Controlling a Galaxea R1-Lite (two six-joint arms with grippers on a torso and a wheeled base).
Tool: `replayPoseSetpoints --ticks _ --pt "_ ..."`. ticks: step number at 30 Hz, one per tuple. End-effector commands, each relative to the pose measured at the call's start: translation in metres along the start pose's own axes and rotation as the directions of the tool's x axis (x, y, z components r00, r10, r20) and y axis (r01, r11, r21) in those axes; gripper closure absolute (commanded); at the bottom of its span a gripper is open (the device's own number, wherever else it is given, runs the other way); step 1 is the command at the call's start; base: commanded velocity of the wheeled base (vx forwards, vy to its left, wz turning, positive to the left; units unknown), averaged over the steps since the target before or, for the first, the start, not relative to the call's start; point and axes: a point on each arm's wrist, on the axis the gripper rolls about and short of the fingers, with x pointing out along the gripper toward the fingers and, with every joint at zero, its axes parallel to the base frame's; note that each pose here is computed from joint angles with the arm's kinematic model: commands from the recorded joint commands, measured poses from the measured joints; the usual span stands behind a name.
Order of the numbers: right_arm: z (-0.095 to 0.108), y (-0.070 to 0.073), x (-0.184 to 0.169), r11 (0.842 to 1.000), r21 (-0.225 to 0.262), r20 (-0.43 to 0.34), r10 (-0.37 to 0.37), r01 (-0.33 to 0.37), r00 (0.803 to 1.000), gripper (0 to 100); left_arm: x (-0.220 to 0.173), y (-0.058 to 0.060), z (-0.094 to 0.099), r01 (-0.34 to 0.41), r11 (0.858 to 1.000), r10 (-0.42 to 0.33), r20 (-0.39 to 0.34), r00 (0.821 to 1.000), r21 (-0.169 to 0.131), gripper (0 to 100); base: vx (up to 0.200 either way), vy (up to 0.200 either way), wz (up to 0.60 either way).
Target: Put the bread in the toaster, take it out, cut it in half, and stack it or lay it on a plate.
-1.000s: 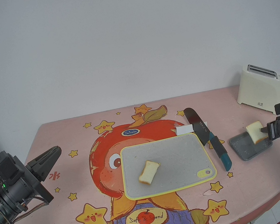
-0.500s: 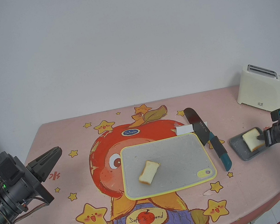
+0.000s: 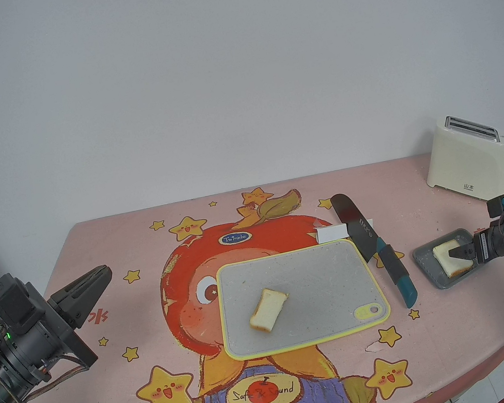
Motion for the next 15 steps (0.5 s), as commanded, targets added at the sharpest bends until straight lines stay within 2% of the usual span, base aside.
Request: replayPoseSetpoints --ticks 1,7,8,9,11,12,14,15 --pt "0.001 0.001 -0.003 1.0 -0.002 0.009 -0.001 0.001 1.0 0 0.0 0.0 0.0 0.002 1.0 -0.002 0.003 1.0 -0.001 100 0.0 0.0 0.0" --pt "0.006 0.007 -0.015 1.0 -0.02 0.062 0.009 -0.008 0.998 0 0.001 0.0 0.006 0.007 1.0 -0.007 0.027 1.0 -0.003 100 0.0 0.0 0.0" --pt "0.011 0.025 -0.036 0.997 -0.063 0.135 0.046 -0.038 0.99 0 0.002 0.0 0.01 0.007 1.0 -0.007 0.043 0.999 0.002 100 0.0 0.0 0.0" --pt "0.012 0.036 -0.052 0.995 -0.081 0.177 0.08 -0.066 0.981 0 0.003 0.0 0.011 0.01 1.0 -0.01 0.048 0.999 0.002 100 0.0 0.0 0.0" --pt "0.008 0.064 -0.089 0.983 -0.098 0.274 0.178 -0.157 0.945 0 0.004 0.0 0.014 0.012 1.0 -0.012 0.057 0.998 0.005 100 0.0 0.0 0.0" --pt "0.004 0.08 -0.107 0.966 -0.108 0.31 0.258 -0.235 0.915 0 0.004 -0.001 0.014 0.015 1.0 -0.015 0.06 0.998 0.005 100 0.0 0.0 0.0" --pt "-0.003 0.101 -0.127 0.939 -0.127 0.319 0.344 -0.32 0.883 0 0.003 -0.001 0.014 0.029 1.0 -0.029 0.058 0.998 0.005 100 0.0 0.0 0.0" --pt "-0.007 0.109 -0.136 0.933 -0.134 0.319 0.359 -0.334 0.877 0 0.003 -0.001 0.014 0.043 0.999 -0.043 0.058 0.997 0.006 100 0.0 0.0 0.0"
